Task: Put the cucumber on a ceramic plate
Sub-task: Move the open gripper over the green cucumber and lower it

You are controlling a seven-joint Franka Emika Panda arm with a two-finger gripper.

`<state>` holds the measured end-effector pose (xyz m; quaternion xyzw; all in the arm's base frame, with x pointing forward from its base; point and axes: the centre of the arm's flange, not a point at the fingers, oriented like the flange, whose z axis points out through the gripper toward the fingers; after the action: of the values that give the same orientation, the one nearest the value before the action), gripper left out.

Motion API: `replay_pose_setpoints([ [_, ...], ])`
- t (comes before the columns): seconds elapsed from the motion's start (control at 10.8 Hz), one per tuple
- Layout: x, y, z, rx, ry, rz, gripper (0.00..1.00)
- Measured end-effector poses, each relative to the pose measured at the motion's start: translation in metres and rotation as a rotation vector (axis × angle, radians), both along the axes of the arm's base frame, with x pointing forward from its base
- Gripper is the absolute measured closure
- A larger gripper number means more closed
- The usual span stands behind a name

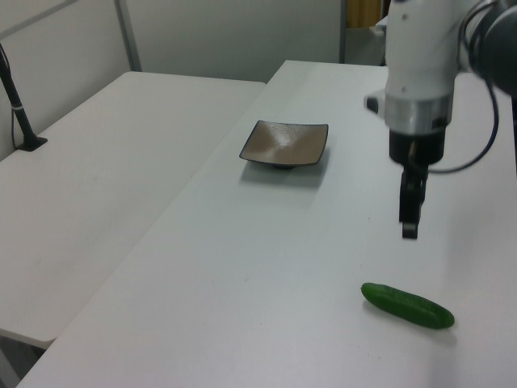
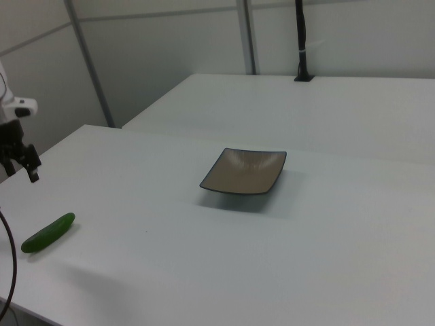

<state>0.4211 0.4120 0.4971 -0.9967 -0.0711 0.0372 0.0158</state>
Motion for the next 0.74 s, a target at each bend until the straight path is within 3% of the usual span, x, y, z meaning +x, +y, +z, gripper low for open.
replay_pose_setpoints([
  [0.74, -0.002, 0.021, -0.121, -0.027, 0.081, 0.006, 0.00],
])
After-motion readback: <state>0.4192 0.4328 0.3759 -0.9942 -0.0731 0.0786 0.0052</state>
